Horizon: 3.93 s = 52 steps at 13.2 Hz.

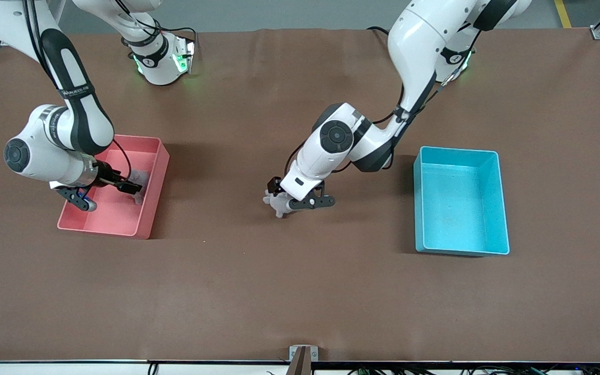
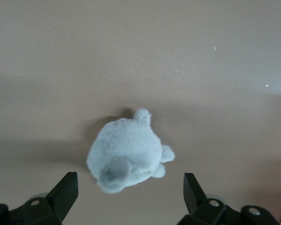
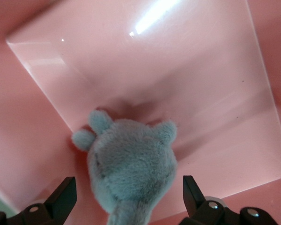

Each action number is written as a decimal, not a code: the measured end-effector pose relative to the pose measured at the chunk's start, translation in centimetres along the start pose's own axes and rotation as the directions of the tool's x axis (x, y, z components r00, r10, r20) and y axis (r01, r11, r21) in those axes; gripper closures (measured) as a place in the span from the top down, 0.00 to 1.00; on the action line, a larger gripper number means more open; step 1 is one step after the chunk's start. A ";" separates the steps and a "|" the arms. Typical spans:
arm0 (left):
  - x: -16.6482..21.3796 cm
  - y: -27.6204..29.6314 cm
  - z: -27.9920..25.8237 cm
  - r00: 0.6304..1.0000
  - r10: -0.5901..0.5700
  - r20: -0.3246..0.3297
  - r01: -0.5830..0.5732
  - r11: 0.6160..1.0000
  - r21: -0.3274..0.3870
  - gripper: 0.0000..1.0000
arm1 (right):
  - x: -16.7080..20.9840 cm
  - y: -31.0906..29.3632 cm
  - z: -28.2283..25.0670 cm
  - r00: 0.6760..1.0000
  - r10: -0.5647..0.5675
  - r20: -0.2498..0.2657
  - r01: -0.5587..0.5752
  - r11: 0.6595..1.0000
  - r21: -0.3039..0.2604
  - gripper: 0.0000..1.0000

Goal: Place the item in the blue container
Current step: 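Grasp the plush with the left gripper while the right gripper reaches the pink box, then carry the plush to the blue box while the right gripper grasps another plush, then release the plush into the blue box while the right gripper sets another down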

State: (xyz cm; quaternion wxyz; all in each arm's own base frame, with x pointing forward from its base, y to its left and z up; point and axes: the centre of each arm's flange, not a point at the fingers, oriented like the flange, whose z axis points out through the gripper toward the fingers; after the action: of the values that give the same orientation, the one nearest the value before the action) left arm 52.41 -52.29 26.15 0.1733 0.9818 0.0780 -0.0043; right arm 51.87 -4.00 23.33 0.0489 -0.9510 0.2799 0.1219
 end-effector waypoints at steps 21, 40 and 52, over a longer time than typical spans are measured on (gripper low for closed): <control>0.4 -1.9 5.7 1.000 -0.013 -0.022 0.012 1.000 -0.018 0.44 | 0.4 -0.2 3.1 0.993 0.035 0.114 -0.034 0.999 -0.008 0.32; 11.8 -19.6 -22.0 0.920 0.346 0.185 -0.386 0.884 0.264 0.22 | -15.2 -30.3 -9.8 0.961 0.262 -0.089 -0.260 0.965 0.031 0.24; 15.0 -40.9 -21.5 0.809 0.427 0.405 -0.560 0.769 0.308 0.22 | -25.0 -41.1 6.0 0.880 0.445 -0.168 -0.433 0.896 0.102 0.24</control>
State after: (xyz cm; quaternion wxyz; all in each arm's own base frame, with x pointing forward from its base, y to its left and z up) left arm 60.55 -4.79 31.91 -0.0335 0.9670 -0.2171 -0.1291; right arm 52.64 44.47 25.01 0.0227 -0.8681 0.4949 0.0313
